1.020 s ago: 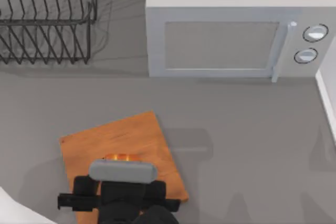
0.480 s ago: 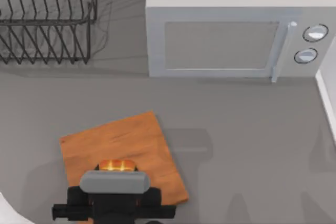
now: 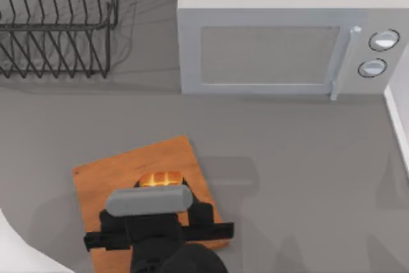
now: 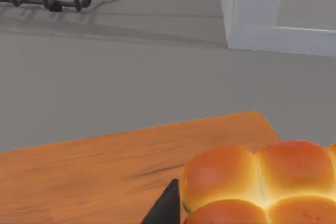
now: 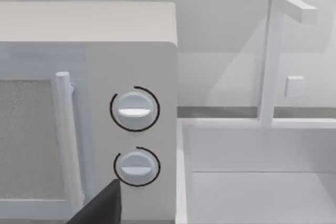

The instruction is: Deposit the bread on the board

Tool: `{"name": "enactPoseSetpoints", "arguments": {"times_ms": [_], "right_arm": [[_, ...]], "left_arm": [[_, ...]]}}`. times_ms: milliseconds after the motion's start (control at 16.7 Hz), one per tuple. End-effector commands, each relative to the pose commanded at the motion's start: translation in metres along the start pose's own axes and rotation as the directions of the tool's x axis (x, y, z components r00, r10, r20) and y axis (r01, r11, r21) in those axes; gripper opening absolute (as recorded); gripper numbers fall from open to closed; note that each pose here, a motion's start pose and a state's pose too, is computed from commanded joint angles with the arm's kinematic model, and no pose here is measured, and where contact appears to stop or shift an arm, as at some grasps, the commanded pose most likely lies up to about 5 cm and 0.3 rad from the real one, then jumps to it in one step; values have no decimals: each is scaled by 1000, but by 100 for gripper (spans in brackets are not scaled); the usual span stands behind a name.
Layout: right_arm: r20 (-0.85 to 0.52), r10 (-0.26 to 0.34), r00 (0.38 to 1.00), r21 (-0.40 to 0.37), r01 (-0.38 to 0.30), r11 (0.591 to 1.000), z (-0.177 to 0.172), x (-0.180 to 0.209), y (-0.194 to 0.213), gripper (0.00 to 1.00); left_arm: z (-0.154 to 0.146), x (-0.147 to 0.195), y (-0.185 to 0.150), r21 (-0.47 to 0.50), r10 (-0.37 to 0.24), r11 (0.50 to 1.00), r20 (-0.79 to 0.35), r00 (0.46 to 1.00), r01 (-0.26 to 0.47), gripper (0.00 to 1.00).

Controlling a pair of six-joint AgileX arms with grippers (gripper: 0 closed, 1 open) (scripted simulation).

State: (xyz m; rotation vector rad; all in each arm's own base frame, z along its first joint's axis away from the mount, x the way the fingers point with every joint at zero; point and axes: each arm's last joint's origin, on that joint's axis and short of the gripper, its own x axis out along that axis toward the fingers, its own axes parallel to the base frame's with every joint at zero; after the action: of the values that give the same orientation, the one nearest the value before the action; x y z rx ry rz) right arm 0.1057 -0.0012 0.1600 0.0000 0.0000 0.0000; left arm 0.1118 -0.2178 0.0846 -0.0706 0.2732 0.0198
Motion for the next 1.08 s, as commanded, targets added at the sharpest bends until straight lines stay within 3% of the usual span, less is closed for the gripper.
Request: {"name": "enactPoseSetpoints", "arguments": {"times_ms": [300, 840, 1080], "right_arm": [[0, 0, 1000, 0, 0, 1000, 0, 0, 0, 100], [0, 0, 1000, 0, 0, 1000, 0, 0, 0, 100], [0, 0, 1000, 0, 0, 1000, 0, 0, 0, 100]], "left_arm": [[1, 14, -3, -15, -3, 1000, 21, 1000, 3, 0], [-28, 30, 24, 175, 40, 984, -45, 998, -32, 0], [-29, 30, 25, 182, 41, 983, -49, 998, -32, 0]]}}
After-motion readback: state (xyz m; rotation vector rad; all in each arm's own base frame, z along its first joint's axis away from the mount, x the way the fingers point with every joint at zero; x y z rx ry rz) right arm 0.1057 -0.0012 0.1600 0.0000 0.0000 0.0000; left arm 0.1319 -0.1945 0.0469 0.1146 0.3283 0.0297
